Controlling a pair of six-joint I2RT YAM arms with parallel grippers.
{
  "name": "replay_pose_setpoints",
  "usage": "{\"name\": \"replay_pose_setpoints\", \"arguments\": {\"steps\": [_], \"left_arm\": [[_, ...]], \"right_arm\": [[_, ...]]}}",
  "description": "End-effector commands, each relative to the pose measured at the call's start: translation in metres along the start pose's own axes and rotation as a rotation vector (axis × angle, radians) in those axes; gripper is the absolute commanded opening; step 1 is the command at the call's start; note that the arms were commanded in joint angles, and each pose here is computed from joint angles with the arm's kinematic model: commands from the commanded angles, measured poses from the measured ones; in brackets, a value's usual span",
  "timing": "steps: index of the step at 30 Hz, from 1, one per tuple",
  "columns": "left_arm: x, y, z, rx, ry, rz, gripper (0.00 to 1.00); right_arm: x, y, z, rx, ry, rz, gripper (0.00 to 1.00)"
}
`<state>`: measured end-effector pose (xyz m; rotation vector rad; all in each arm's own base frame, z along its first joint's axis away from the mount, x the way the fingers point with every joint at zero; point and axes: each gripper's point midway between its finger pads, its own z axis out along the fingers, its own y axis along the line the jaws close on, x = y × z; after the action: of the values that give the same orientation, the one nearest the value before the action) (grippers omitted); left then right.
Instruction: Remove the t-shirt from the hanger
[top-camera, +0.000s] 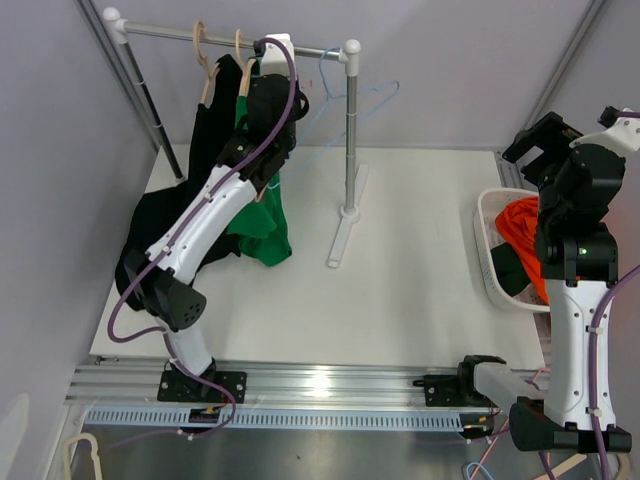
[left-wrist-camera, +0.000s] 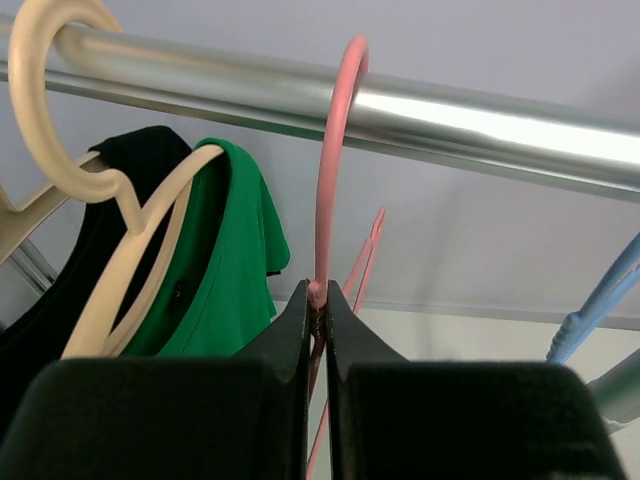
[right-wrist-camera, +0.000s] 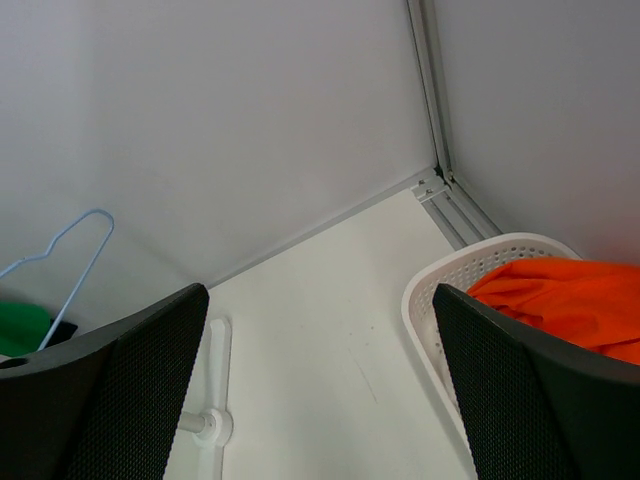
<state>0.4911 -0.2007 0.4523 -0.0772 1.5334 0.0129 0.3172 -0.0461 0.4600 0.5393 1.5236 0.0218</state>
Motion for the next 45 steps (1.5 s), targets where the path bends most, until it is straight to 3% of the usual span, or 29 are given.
{"name": "replay_pose_setpoints", "arguments": {"steps": [1,14,26,45], "left_arm": [[-0.039,0.01,-0.018,0.049,-0.075,-0.103,0.01],[-0.049,0.007,-0.037,0.219,-0.108,-0.169,0.01],[-0.046,-0.002,-0.033,0.257,-0.097,-0.19,0.01],[-0.037,-0.049,-0.031,0.422,-0.053,-0.204,0.01]], "right_arm": [[-0.009,0.006,-0.005,-0.033,-0.033,0.011,1.0],[-0.008,0.008,-0.009,-0.041,-0.033,0.012,0.99],[-0.009,0.006,-0.011,-0.04,-0.038,0.004,0.99],[-0.012,0.009,-0.013,-0.05,-0.044,0.011,0.99]]}}
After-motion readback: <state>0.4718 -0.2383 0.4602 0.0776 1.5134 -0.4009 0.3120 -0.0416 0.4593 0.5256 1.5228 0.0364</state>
